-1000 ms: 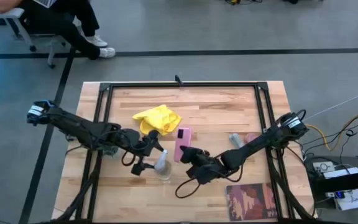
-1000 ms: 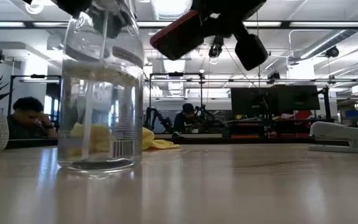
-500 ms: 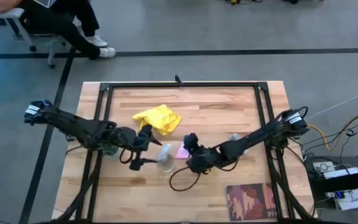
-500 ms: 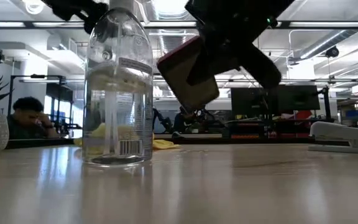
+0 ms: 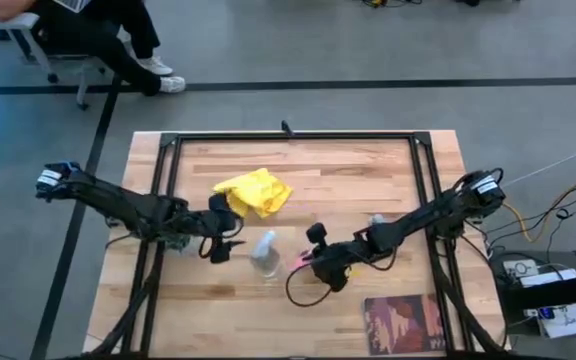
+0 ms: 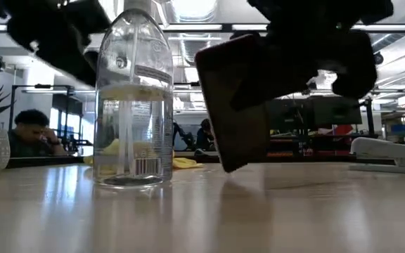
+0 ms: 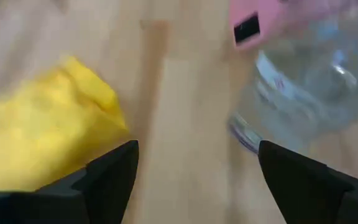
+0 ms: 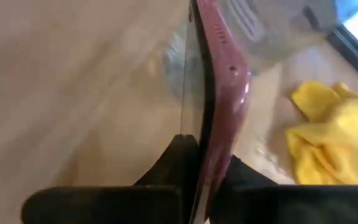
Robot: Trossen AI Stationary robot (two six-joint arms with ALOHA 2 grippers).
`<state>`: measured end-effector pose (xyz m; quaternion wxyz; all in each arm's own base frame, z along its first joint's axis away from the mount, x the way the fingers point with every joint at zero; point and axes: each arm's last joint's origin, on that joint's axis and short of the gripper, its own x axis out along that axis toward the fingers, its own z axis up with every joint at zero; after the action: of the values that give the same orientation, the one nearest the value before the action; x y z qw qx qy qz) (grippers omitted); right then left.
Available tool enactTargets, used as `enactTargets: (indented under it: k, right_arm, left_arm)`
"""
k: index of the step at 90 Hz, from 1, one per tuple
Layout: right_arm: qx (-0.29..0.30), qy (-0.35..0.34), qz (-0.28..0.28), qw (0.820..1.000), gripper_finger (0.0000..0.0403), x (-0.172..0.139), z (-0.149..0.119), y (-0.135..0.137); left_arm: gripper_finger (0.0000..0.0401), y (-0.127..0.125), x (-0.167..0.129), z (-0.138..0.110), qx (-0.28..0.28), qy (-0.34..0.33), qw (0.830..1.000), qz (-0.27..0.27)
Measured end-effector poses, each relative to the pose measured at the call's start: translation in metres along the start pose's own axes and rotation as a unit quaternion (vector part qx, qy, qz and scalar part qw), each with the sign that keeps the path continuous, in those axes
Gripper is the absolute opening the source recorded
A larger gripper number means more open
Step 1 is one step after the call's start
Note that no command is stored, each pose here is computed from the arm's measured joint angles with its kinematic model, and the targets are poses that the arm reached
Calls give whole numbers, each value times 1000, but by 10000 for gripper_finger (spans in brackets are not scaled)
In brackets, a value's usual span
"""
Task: Apply microfiber cloth
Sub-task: Spray the front and back of the cellphone using the spray bottle
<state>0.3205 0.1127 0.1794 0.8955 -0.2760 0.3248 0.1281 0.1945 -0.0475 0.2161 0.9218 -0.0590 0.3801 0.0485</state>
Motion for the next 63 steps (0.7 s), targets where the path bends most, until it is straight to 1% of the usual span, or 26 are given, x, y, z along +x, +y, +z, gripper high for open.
enactTargets:
  k: [8,12,17,22,34,38,43,51,63]
  right_arm:
    - [6,1,-2,1000,3,-1,1,4]
    - [4,1,-3,1000,3,-1,2,6]
    - [4,1,-1,1000,3,-3,3,7]
    - [5,-1,-2,1000,3,-5,6,8]
    - [6,-7,-8,1000,3,-12,16,7]
    - [15,-6,-5,1000,3,-15,18,8]
    - [32,4,0,999,3,-19,20,9]
    - [60,0,10,998,3,-29,30,11]
    - [86,2,22,996,3,-44,40,16]
  left_arm:
    - [311,-9,4,-10,-48,32,997,-43]
    - [311,-16,6,-16,-56,52,995,-60]
    - [311,-26,7,-20,-59,56,994,-77]
    - [311,-36,9,-22,-56,43,994,-87]
    - [311,-55,18,-21,-53,-15,993,-101]
    - [311,-58,23,-20,-60,-32,994,-88]
    - [311,-59,30,-21,-70,-46,995,-58]
    - [311,-57,43,-25,-67,-45,997,-7]
    - [310,-51,65,-26,-67,-48,996,39]
